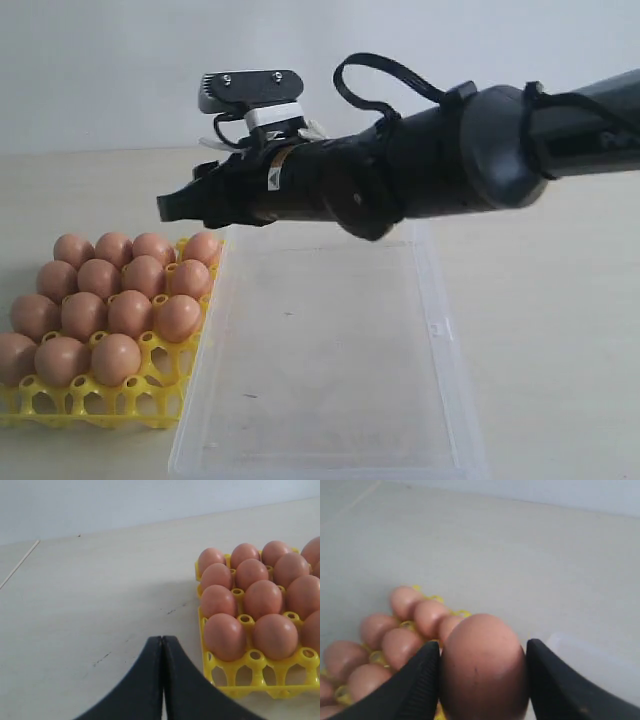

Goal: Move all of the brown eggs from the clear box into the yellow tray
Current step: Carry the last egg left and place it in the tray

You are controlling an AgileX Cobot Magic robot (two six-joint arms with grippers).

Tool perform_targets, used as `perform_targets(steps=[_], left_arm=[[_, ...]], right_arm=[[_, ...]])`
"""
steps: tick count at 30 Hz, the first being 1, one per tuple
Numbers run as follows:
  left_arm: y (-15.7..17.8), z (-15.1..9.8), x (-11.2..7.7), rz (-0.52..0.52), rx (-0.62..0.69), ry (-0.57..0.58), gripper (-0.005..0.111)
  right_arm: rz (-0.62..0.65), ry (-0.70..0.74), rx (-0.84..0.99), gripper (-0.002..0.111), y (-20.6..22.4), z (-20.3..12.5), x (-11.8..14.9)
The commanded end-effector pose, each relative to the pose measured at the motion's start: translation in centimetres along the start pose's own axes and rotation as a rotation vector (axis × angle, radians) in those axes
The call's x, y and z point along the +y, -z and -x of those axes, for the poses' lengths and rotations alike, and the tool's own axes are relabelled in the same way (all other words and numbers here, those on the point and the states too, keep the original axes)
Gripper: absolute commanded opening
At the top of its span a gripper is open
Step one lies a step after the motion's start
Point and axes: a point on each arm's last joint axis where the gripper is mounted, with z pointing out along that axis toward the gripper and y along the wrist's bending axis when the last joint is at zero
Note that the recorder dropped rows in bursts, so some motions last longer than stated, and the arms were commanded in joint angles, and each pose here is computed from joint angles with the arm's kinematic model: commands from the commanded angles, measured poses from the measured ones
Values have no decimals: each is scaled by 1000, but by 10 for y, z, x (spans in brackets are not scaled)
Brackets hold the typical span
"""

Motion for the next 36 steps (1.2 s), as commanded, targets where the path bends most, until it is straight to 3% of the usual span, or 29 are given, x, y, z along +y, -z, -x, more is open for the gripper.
perform_targets(steps=[1, 3, 8, 12, 28, 32, 36], left_arm=[[1, 2, 0, -7, -20, 5, 0], [1, 2, 0, -7, -20, 5, 0], [1, 2, 0, -7, -20, 5, 0], [1, 2, 0, -7, -20, 5, 0], [1, 2, 0, -7, -20, 5, 0], [1, 2, 0, -7, -20, 5, 0], [1, 2, 0, -7, -20, 5, 0]], right_arm=[[117, 120, -45, 0, 10, -30, 34], [207, 154, -81, 0, 9, -49, 53], [296, 97, 48, 0, -2, -79, 67], [257, 73, 121, 0, -4, -88, 63], [226, 10, 127, 1, -8, -91, 60], [234, 11, 116, 13, -8, -90, 60], [234, 11, 116, 41, -8, -90, 60]])
